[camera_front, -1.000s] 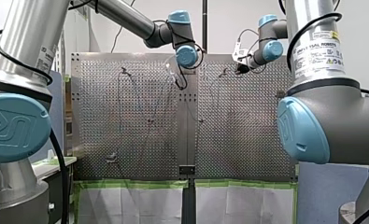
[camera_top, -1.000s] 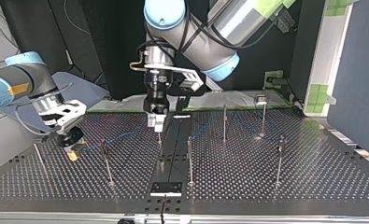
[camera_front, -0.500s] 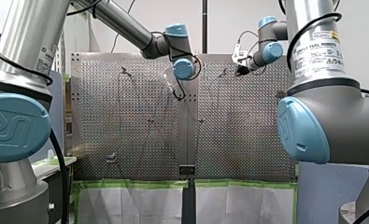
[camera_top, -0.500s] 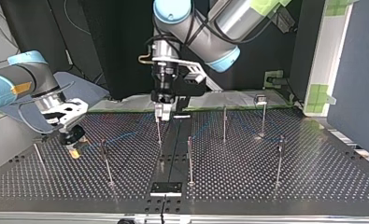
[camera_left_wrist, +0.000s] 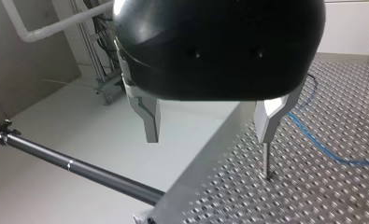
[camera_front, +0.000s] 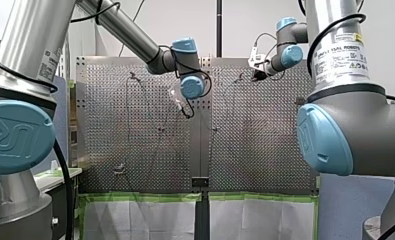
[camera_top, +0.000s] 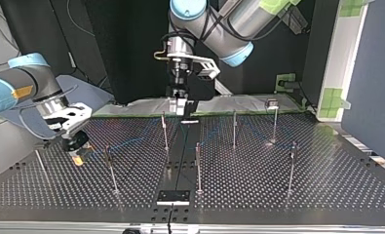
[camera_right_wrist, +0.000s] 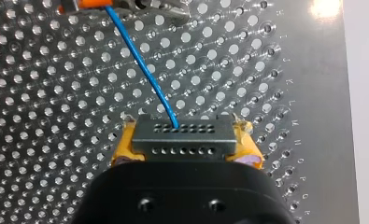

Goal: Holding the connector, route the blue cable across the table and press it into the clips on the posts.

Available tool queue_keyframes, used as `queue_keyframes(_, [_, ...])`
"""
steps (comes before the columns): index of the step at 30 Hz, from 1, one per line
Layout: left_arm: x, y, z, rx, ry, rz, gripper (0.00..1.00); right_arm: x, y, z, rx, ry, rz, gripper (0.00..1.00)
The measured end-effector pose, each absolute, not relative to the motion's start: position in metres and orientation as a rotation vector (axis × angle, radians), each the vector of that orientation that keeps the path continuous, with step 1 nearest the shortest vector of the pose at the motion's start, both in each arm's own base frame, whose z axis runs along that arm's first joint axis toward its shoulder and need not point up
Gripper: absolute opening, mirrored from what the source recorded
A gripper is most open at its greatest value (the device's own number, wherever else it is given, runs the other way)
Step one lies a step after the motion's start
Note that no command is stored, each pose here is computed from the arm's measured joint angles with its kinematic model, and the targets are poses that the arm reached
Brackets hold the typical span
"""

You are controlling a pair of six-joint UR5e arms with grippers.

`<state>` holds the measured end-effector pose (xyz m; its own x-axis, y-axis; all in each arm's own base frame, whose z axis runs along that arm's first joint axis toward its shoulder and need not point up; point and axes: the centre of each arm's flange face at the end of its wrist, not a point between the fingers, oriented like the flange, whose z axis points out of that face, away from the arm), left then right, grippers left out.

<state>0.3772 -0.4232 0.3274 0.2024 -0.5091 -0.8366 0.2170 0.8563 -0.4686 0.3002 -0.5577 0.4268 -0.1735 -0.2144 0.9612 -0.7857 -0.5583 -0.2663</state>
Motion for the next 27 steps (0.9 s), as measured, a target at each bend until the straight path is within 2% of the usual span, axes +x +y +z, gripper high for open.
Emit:
queue_keyframes(14, [0.363, -0.417, 0.229, -0.227, 1.369, -0.462, 1.00, 0.299, -0.559, 0.426, 1.667, -1.147, 1.777, 0.00])
queue_keyframes(27, [0.343, -0.396, 0.189, -0.224, 1.382, -0.449, 1.00, 0.298, -0.560, 0.425, 1.665, -1.152, 1.774, 0.00])
